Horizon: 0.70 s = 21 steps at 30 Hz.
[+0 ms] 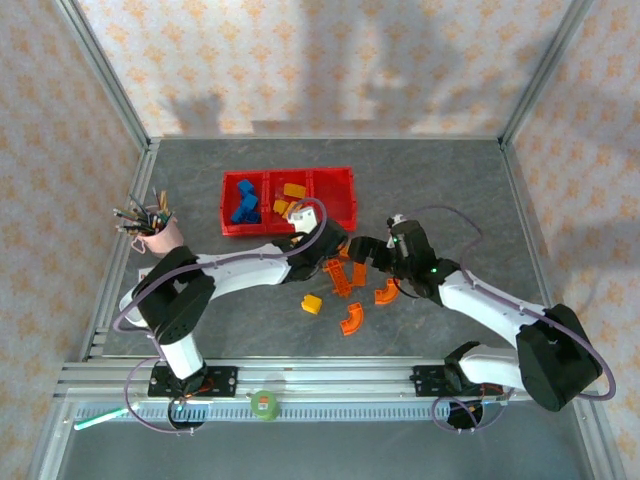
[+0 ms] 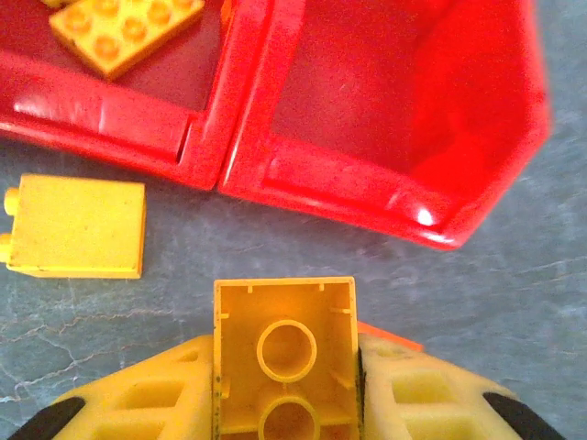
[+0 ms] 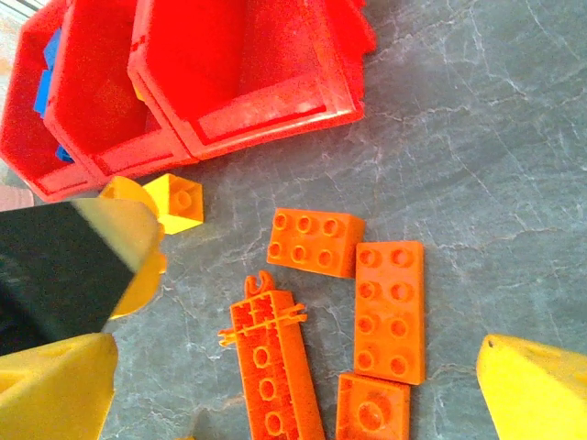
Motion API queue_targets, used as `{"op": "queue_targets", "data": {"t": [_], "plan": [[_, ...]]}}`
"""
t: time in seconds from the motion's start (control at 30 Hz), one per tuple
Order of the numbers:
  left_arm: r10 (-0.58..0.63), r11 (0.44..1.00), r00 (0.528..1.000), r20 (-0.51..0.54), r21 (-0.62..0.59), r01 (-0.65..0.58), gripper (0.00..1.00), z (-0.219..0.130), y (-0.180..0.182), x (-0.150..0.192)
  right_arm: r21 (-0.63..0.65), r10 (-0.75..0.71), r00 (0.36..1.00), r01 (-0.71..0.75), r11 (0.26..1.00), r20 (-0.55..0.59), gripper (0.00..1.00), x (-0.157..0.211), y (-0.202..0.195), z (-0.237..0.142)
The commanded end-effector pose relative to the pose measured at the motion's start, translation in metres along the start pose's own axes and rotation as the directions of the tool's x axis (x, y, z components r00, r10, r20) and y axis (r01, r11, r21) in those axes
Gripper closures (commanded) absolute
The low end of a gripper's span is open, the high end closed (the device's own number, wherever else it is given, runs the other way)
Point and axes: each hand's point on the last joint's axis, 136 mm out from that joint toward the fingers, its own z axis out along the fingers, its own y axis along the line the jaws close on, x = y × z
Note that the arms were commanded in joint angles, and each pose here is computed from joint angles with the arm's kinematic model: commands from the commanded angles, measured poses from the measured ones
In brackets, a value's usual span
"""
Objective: Sort the legos into containers by color
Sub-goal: Pick up the lego from the center of the table, then place the lego in the container.
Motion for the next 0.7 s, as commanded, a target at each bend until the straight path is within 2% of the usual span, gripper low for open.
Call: {"op": "queue_targets", "data": {"t": [0.0, 0.17, 0.67], "plan": [[0.083, 0.996, 0.995, 0.051, -0.041, -0.081, 0.67, -0.015, 0.005, -0.019, -0.041, -0.013, 0.999, 0.015, 0.999, 0.047, 0.0, -0.02, 0.018, -0.009], [0.169, 0.98, 0.981, 0.094, -0.122, -0.157, 0.66, -0.011, 0.005, -0.055, -0.112, 0.018, 0.998, -0.011, 0.994, 0.066, 0.0, -0.03, 0.035, -0.011], [0.244, 0.927, 0.969, 0.046, -0.303, -0.22, 0.66, 0.078, 0.035, -0.126, -0.104, 0.039, 0.998, -0.033, 0.994, 0.05, 0.0, -0.035, 0.037, 0.009]]}}
